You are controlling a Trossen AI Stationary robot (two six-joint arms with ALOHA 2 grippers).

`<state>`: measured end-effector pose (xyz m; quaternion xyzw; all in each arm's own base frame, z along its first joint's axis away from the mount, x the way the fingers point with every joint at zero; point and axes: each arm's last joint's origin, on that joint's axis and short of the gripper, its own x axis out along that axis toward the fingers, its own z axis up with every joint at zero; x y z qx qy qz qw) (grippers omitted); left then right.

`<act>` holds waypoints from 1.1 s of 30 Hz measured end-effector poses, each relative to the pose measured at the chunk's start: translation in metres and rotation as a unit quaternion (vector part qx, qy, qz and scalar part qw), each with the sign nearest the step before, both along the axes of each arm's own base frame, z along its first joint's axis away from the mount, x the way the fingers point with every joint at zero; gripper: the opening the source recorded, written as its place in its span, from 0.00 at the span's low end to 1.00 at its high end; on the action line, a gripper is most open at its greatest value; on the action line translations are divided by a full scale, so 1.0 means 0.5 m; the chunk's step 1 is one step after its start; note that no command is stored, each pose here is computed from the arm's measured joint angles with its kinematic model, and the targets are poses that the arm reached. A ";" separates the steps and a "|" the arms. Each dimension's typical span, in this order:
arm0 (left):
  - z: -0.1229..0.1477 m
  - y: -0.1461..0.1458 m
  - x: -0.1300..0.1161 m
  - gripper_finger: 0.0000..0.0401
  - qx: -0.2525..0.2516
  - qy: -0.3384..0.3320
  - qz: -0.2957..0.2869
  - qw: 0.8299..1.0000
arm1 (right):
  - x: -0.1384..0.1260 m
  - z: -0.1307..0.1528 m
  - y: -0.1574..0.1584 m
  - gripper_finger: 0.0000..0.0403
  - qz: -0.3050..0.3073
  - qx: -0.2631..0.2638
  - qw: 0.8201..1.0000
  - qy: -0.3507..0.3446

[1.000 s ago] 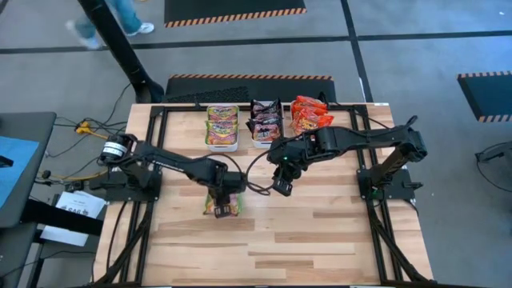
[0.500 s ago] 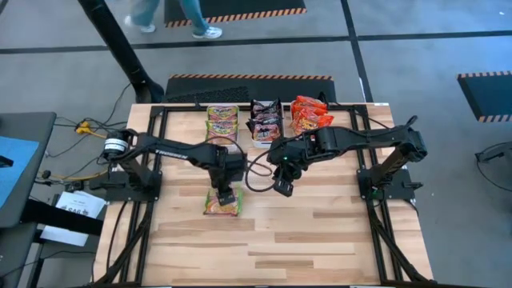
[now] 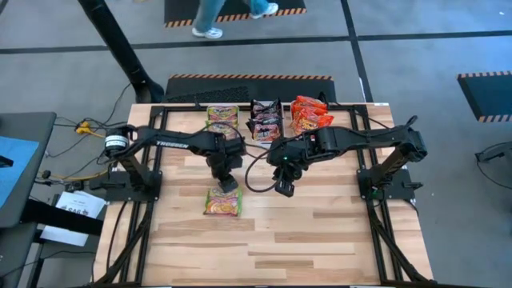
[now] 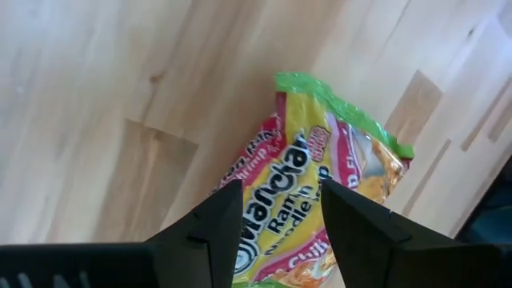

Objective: Sort Maruchan noodles
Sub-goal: Put the green noodle pack into the left white bin

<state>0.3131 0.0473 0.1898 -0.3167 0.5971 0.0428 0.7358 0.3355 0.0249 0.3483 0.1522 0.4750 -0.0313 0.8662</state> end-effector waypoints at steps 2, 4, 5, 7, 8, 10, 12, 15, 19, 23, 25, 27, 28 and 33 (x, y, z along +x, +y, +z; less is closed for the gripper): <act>0.000 0.010 -0.002 0.39 -0.002 0.000 0.008 1.000 | 0.000 0.000 0.000 0.27 0.000 -0.001 1.000 0.000; 0.000 0.019 -0.003 0.39 0.004 0.001 0.016 1.000 | 0.000 0.000 0.000 0.27 0.001 -0.001 1.000 0.000; 0.000 0.022 -0.004 0.39 0.007 0.004 0.027 1.000 | 0.000 0.000 0.000 0.27 0.001 -0.001 1.000 0.000; -0.001 0.029 -0.006 0.39 0.009 0.016 0.057 0.998 | 0.000 0.000 0.000 0.27 0.001 -0.001 1.000 0.000; -0.001 0.030 -0.007 0.39 0.007 0.022 0.066 0.998 | 0.000 0.000 0.000 0.27 0.001 -0.002 1.000 0.000; -0.002 0.032 -0.010 0.39 0.006 0.030 0.072 0.997 | 0.000 0.000 0.000 0.27 0.008 -0.007 1.000 -0.001; -0.004 0.034 -0.011 0.39 0.006 0.026 0.063 0.998 | 0.000 0.000 0.000 0.27 0.012 -0.009 1.000 -0.001; -0.006 0.037 -0.018 0.39 -0.007 0.033 0.049 0.998 | 0.000 0.000 0.000 0.27 0.012 -0.009 1.000 -0.001; -0.006 0.044 -0.021 0.39 -0.003 0.029 0.037 0.999 | 0.001 0.000 -0.001 0.27 0.026 -0.019 0.999 -0.005; -0.005 0.046 -0.021 0.42 -0.027 0.021 0.033 0.999 | 0.002 0.001 -0.010 0.27 0.022 -0.030 0.999 -0.007; -0.004 0.043 -0.020 0.44 -0.039 0.014 0.018 0.999 | 0.002 0.001 -0.016 0.27 0.014 -0.037 0.999 -0.007; -0.004 0.034 -0.017 0.44 -0.046 0.006 -0.001 0.999 | 0.002 0.001 -0.021 0.27 0.014 -0.040 0.999 -0.008; -0.005 0.028 -0.014 0.44 -0.046 0.000 -0.011 0.999 | 0.002 0.001 -0.024 0.27 0.013 -0.041 0.999 -0.007; -0.008 -0.007 -0.005 0.44 -0.036 -0.009 -0.057 0.998 | 0.003 0.001 -0.029 0.27 0.010 -0.042 0.999 -0.007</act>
